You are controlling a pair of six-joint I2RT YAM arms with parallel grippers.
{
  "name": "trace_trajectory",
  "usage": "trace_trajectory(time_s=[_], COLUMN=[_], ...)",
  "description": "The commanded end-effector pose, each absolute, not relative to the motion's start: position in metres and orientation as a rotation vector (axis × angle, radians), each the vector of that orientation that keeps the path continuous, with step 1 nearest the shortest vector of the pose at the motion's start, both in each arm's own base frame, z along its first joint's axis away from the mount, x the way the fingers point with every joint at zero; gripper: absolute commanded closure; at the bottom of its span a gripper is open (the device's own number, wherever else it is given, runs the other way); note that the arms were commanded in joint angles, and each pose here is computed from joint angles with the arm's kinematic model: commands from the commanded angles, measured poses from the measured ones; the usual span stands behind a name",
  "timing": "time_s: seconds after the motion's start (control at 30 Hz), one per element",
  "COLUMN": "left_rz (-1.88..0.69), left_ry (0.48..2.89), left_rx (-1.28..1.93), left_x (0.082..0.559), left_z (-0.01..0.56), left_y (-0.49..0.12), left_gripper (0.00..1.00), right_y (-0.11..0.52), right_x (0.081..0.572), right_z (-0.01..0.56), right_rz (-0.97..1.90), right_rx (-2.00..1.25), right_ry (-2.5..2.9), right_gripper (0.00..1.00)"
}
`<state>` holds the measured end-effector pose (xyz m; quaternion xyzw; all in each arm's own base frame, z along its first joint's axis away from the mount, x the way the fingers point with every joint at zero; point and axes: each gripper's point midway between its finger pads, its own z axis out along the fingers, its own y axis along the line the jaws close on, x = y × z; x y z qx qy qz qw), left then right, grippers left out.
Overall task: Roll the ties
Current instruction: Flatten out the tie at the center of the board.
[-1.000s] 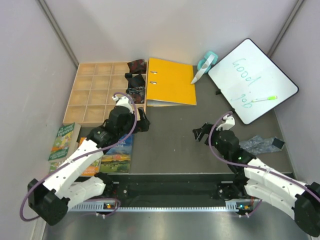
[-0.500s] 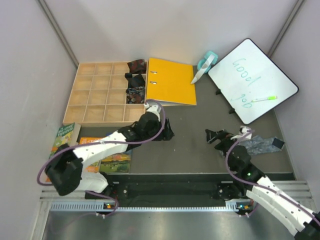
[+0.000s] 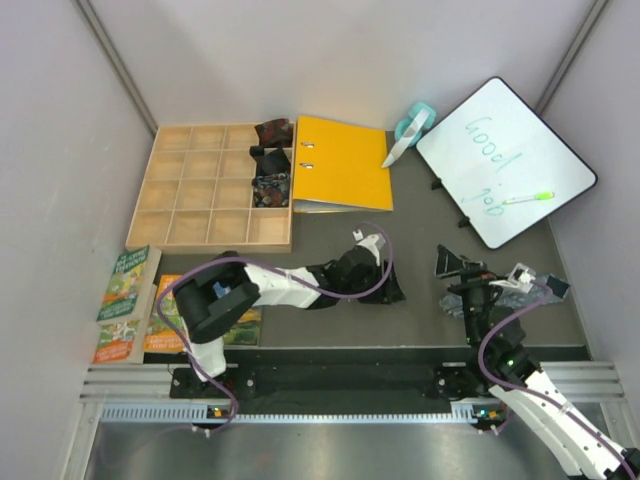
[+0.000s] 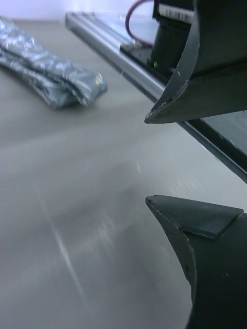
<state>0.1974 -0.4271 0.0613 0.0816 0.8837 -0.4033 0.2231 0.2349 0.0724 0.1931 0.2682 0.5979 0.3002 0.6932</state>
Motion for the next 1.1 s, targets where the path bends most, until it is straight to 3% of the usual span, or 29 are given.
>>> trace_trajectory(time_s=[0.0, 0.27, 0.6, 0.9, 1.07], left_rz=[-1.377, -1.437, -1.562, -1.550, -1.560], left_ry=[2.323, 2.338, 2.353, 2.363, 2.366], left_rx=[0.189, 0.178, 0.144, 0.112, 0.101], left_x=[0.194, 0.186, 0.171, 0.170, 0.169], left_z=[0.095, 0.079, 0.067, 0.062, 0.060], left_y=[-0.483, -0.520, -0.552, -0.560, -0.562], left_gripper=[0.36, 0.32, 0.34, 0.48, 0.49], right_y=[0.064, 0.055, 0.053, 0.051, 0.047], right_x=[0.240, 0.240, 0.240, 0.239, 0.239], right_z=[0.144, 0.141, 0.139, 0.138, 0.133], right_rz=[0.579, 0.546, 0.541, 0.537, 0.520], right_rx=[0.637, 0.676, 0.689, 0.711, 0.738], right_ry=[1.369, 1.352, 1.352, 1.350, 1.359], right_gripper=[0.01, 0.01, 0.01, 0.01, 0.01])
